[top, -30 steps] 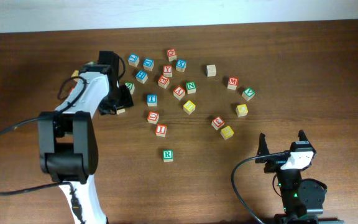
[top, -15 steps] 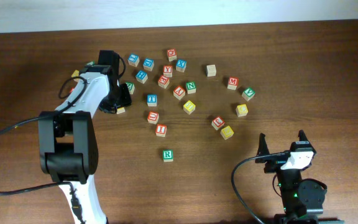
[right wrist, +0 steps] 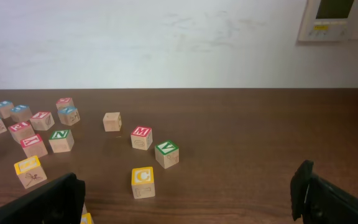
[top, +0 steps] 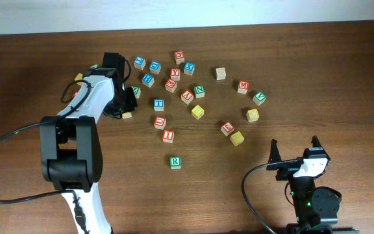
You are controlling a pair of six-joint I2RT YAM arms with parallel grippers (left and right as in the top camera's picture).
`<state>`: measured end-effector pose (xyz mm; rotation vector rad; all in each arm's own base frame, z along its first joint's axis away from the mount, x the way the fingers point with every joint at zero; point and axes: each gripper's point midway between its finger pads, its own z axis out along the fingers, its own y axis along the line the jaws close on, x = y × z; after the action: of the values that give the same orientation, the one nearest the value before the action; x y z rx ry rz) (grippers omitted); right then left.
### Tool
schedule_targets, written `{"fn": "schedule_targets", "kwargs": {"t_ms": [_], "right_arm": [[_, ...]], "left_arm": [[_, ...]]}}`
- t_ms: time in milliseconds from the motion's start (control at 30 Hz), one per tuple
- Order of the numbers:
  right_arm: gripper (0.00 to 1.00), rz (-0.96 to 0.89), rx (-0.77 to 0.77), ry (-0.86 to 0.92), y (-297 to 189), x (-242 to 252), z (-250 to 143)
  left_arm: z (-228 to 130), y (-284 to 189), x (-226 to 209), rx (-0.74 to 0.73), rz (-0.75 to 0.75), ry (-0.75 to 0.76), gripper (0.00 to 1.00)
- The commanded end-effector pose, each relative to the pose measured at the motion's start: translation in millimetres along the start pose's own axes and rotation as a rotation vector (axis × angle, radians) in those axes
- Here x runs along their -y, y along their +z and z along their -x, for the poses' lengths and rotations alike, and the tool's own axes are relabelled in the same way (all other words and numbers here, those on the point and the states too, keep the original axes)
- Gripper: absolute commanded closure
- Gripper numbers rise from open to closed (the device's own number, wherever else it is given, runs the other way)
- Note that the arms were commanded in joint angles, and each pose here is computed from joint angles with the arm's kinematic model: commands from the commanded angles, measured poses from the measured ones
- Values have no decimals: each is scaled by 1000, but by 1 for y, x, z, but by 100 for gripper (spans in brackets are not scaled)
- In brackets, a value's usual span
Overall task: Spell out ICRA
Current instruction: 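Move the left gripper back over the yellow S block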
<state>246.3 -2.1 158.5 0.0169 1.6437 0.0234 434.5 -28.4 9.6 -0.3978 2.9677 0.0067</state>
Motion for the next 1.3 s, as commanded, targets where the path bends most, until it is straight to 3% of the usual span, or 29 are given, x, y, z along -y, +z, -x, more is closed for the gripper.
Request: {"fn": "schedule_targets", "kwargs": {"t_ms": [0, 267, 300, 400, 500, 633, 767, 967, 1133, 1267], "right_arm": [[2, -11, -6, 5, 0, 2, -3], [2, -11, -6, 5, 0, 2, -3], [2, -11, -6, 5, 0, 2, -3], [2, -11, -6, 5, 0, 2, -3], [2, -11, -6, 5, 0, 2, -3], [2, -11, -6, 5, 0, 2, -3], [1, -11, -6, 5, 0, 2, -3], [2, -11, -6, 5, 0, 2, -3], [2, -11, -6, 5, 0, 2, -3], [2, -11, -6, 5, 0, 2, -3]], "left_arm": [[5, -17, -2, 36, -2, 0, 70], [7, -94, 28, 120, -219, 3, 72], [7, -99, 28, 129, -221, 4, 70], [5, -95, 9, 141, -114, 33, 41], [-6, -80, 5, 104, -97, 110, 38], [-11, -54, -8, 122, -31, 105, 34], [-2, -46, -7, 166, -34, 103, 33], [-9, -12, -5, 103, -28, 108, 30], [-4, -13, 2, 123, -57, 110, 42], [-1, -13, 2, 134, -60, 109, 43]]}}
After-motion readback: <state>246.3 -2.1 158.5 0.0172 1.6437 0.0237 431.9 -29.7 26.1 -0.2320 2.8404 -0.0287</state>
